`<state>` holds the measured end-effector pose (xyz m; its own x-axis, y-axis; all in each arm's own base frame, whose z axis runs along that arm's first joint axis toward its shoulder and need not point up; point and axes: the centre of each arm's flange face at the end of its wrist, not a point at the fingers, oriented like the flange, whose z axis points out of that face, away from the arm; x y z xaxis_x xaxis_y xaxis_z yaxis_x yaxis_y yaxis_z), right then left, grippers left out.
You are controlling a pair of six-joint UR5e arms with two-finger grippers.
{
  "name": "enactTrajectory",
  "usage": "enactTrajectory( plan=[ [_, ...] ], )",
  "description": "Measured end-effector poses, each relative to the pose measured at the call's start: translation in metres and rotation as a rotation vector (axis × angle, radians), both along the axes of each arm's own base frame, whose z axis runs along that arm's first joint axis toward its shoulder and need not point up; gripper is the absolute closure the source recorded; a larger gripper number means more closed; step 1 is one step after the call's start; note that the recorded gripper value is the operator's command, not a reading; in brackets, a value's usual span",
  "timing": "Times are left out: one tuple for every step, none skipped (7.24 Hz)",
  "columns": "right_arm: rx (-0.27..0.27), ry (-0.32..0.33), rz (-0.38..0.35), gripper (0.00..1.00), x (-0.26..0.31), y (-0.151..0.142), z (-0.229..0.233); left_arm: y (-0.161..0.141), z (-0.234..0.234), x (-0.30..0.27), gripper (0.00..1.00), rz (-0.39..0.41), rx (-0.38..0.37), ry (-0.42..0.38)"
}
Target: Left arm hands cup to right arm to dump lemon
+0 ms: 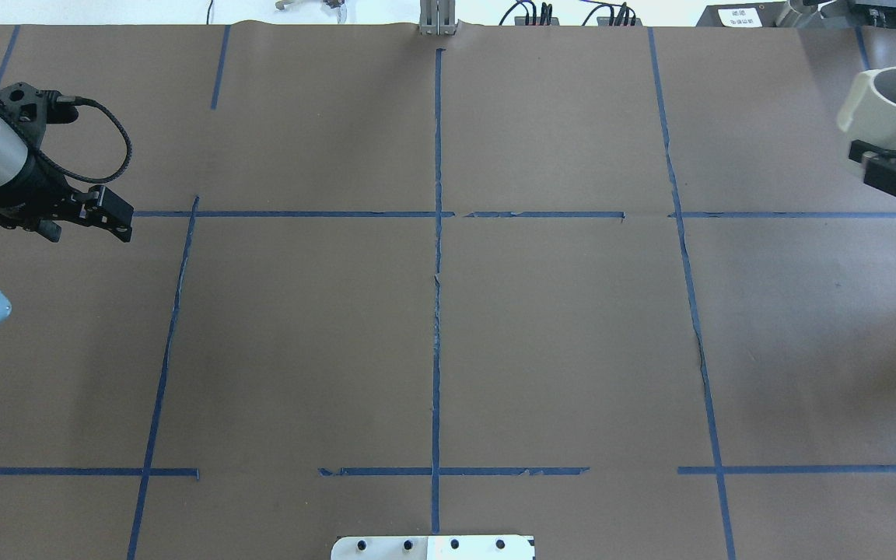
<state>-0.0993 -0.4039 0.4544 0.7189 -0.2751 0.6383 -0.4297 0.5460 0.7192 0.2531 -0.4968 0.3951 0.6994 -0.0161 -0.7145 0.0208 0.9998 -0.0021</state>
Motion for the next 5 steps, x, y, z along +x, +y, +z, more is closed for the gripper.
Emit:
enactTrajectory(
  plan=[
    [-0.001,-0.016,0.012,0.87,0.029,0.018,0.028,0.000,-0.001,0.001,0.00,-0.004,-0.003,0.000],
    [0.004,-0.043,0.028,0.87,0.049,0.035,0.054,0.000,-0.001,0.001,0.00,-0.005,-0.005,0.000],
    [0.004,-0.091,0.049,0.87,0.066,0.054,0.084,0.000,-0.001,0.002,0.00,-0.006,-0.006,0.001],
    [0.000,-0.141,0.074,0.87,0.086,0.072,0.122,0.000,-0.002,0.002,0.00,-0.010,-0.011,0.002],
    [-0.017,-0.205,0.106,0.87,0.108,0.091,0.161,0.001,-0.002,0.003,0.00,-0.016,-0.017,0.003]
  ],
)
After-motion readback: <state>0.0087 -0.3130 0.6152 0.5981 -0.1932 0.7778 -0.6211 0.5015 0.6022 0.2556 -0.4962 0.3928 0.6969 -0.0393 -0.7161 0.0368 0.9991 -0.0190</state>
